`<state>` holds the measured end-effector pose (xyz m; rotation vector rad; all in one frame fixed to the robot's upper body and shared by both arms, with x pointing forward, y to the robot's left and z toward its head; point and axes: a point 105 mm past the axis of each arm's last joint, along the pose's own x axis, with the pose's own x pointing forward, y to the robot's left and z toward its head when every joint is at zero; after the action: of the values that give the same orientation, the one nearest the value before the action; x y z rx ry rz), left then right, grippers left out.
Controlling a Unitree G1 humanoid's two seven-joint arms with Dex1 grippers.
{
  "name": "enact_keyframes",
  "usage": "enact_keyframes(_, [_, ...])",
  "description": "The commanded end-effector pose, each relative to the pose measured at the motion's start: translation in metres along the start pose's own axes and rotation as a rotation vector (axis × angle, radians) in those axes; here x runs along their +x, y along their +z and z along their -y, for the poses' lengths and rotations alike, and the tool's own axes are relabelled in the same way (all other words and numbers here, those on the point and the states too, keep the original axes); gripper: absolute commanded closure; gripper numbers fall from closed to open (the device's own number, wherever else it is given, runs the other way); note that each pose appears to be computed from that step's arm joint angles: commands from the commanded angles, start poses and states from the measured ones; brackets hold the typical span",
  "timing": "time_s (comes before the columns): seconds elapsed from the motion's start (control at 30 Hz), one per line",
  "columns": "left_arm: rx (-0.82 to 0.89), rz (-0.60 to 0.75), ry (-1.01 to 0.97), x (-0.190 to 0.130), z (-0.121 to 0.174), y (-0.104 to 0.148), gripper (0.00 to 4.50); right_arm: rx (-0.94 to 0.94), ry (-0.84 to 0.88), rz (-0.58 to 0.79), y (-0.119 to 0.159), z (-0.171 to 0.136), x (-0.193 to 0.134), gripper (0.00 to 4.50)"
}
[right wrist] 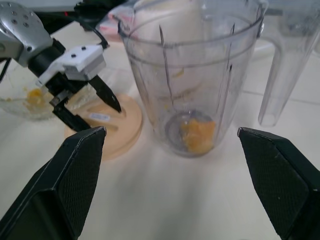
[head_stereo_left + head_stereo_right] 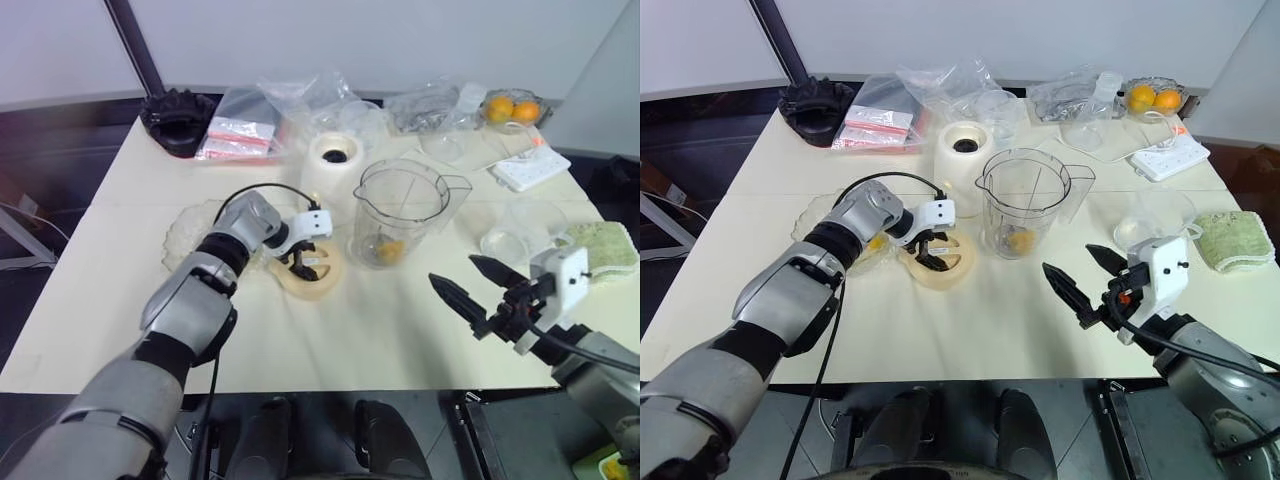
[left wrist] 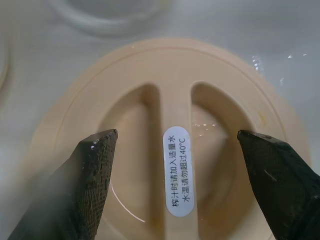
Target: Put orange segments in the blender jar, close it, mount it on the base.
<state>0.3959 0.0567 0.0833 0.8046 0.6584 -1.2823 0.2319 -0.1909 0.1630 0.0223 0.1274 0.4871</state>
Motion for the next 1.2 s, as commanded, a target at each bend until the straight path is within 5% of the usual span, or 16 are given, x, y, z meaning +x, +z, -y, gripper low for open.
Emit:
enact_keyframes(0.03, [-0.004, -0.003, 0.009, 0.001, -0.001, 0.001, 1.83, -0.031, 0.009, 0.037, 0.009, -0.005, 0.0, 0.0])
enact_keyframes(0.2, [-0.008, -0.005, 0.021, 0.001, -0.002, -0.002, 4.27, -0.039, 0.013, 0.032, 0.009, -0.003, 0.001, 0.0])
enact_keyframes(0.4, [0.096, 0.052, -0.014, -0.024, -0.006, 0.016, 4.25, -0.041, 0.016, 0.024, 0.007, 0.0, 0.007, 0.0])
enact_keyframes(0.63, [0.256, 0.19, -0.01, -0.098, -0.007, 0.07, 4.25, -0.035, 0.012, 0.018, 0.002, 0.003, 0.009, 0.0])
enact_keyframes(0.87, [0.43, 0.168, 0.0, -0.154, 0.008, 0.083, 4.25, -0.031, -0.009, 0.012, -0.004, 0.012, 0.013, 0.0])
enact_keyframes(1.0, [0.471, 0.212, 0.066, -0.188, 0.0, 0.108, 4.25, -0.04, -0.027, 0.007, -0.006, 0.02, 0.012, 0.0])
enact_keyframes(1.2, [0.428, 0.397, 0.219, -0.223, -0.023, 0.184, 4.25, -0.038, -0.078, 0.04, -0.002, 0.032, 0.021, 0.0])
